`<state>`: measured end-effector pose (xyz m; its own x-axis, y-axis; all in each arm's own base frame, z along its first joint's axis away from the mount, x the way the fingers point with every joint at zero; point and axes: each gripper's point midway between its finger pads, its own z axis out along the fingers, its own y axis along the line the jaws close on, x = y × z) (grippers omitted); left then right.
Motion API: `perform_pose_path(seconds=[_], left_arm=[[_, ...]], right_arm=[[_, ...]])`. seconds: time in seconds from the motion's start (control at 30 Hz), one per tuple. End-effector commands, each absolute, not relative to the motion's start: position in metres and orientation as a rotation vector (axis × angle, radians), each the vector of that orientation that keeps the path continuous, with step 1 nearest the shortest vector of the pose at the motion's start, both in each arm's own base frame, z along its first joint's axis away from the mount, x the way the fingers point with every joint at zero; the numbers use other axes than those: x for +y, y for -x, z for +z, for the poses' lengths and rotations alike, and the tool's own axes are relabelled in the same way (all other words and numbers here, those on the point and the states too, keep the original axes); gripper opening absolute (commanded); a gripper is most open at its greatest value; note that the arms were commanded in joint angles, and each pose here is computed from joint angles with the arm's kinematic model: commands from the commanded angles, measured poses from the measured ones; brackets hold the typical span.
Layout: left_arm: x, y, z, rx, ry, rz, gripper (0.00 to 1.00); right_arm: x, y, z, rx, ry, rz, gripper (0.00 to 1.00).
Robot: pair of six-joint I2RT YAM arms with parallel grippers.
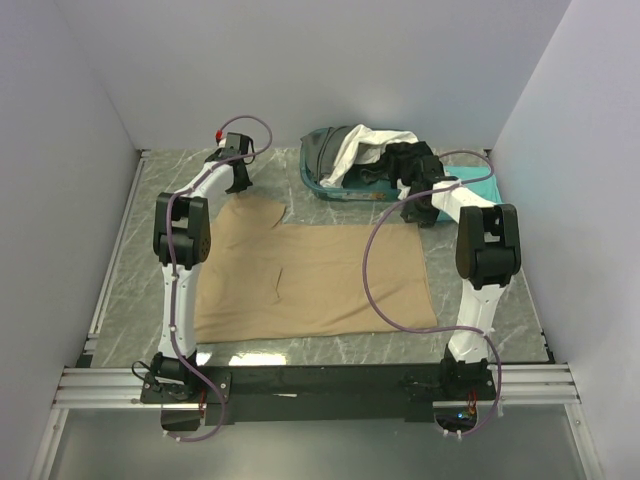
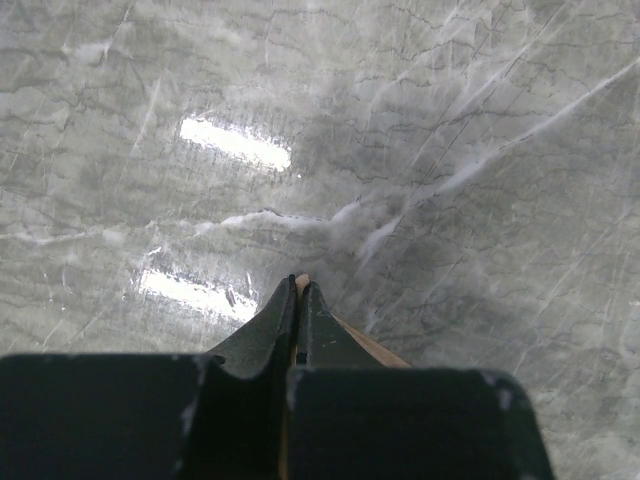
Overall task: Fold and stack the t-shirts
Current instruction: Fold the tshirt
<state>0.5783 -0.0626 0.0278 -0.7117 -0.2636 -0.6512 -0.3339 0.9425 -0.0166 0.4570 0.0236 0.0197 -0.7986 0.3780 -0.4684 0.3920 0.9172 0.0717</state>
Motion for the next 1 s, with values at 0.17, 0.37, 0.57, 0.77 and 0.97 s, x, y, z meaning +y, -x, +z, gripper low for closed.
perform_pose_path(seconds=[0.17, 0.37, 0.57, 0.77, 0.97], left_arm=[[-0.064, -0.568, 0.027, 2.432, 0.406, 0.131, 0.01], [-0.062, -0.565, 0.031, 2.427, 0.415, 0.134, 0.01], [-0.061, -0.560, 0.045, 2.405, 0.442, 0.124, 0.01], [-0.062, -0.546, 0.078, 2.354, 0.494, 0.069, 0.01], [-0.058, -0.506, 0.094, 2.340, 0.573, 0.054, 0.01]], right_arm=[[0.023, -0.456, 0.025, 2.590, -0.551, -0.012, 0.43], [0.022, -0.455, 0.024, 2.593, -0.538, -0.021, 0.09], [0.012, -0.451, 0.028, 2.587, -0.538, -0.095, 0.00], [0.024, -0.453, 0.055, 2.506, -0.480, 0.010, 0.00], [0.040, -0.443, 0.079, 2.467, -0.436, 0.076, 0.00]])
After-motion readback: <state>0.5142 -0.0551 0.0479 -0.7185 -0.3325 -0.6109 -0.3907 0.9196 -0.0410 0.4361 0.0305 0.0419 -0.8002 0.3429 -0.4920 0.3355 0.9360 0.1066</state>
